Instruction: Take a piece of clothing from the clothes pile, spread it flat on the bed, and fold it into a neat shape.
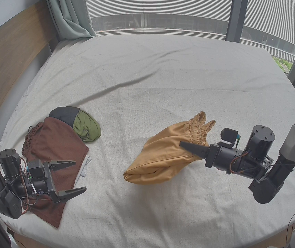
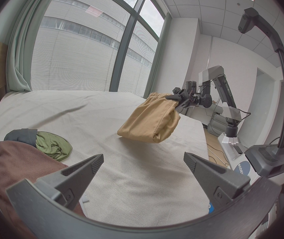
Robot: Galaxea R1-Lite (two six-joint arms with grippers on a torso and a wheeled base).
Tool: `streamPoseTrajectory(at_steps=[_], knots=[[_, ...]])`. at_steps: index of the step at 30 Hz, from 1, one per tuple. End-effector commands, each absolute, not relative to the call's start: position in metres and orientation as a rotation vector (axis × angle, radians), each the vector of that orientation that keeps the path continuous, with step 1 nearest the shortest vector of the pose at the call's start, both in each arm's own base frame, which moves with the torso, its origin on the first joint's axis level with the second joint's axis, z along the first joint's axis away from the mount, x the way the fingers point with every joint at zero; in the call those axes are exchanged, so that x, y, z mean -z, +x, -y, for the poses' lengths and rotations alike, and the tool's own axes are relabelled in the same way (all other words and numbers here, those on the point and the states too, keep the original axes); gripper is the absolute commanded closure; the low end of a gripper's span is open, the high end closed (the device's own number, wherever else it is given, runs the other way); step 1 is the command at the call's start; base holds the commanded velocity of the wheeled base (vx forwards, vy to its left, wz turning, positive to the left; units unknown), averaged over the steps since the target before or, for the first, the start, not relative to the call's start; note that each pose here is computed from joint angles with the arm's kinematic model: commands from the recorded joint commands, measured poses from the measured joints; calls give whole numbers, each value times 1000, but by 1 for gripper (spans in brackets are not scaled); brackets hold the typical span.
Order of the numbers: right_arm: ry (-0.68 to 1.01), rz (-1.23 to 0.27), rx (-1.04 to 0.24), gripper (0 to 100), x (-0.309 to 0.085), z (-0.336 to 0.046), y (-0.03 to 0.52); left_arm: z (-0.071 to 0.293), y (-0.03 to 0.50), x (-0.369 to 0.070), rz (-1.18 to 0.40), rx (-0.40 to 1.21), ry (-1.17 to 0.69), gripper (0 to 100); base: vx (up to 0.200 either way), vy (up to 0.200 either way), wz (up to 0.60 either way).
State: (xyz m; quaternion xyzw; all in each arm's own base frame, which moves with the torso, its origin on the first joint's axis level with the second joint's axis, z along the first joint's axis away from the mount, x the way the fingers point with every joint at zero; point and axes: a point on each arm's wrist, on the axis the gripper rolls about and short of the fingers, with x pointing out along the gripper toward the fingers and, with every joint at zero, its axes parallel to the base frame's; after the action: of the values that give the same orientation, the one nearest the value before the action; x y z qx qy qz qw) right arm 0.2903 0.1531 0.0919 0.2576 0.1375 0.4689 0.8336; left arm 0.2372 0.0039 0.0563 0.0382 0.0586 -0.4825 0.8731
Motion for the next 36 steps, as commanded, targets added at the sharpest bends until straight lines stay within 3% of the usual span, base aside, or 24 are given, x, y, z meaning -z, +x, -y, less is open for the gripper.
streamPoseTrajectory(at_steps=[1, 22, 36], knots=[[559, -248, -1012, 100, -102, -153, 301, -4, 237, -56, -124, 1008, 79, 0, 0, 0, 0], [631, -124, -1089, 100, -113, -165, 372, 2, 236, -56, -126, 1035, 78, 0, 0, 0, 0], [631, -88, -1069, 100, -105, -165, 408, 2, 235, -57, -123, 1035, 80, 0, 0, 0, 0]])
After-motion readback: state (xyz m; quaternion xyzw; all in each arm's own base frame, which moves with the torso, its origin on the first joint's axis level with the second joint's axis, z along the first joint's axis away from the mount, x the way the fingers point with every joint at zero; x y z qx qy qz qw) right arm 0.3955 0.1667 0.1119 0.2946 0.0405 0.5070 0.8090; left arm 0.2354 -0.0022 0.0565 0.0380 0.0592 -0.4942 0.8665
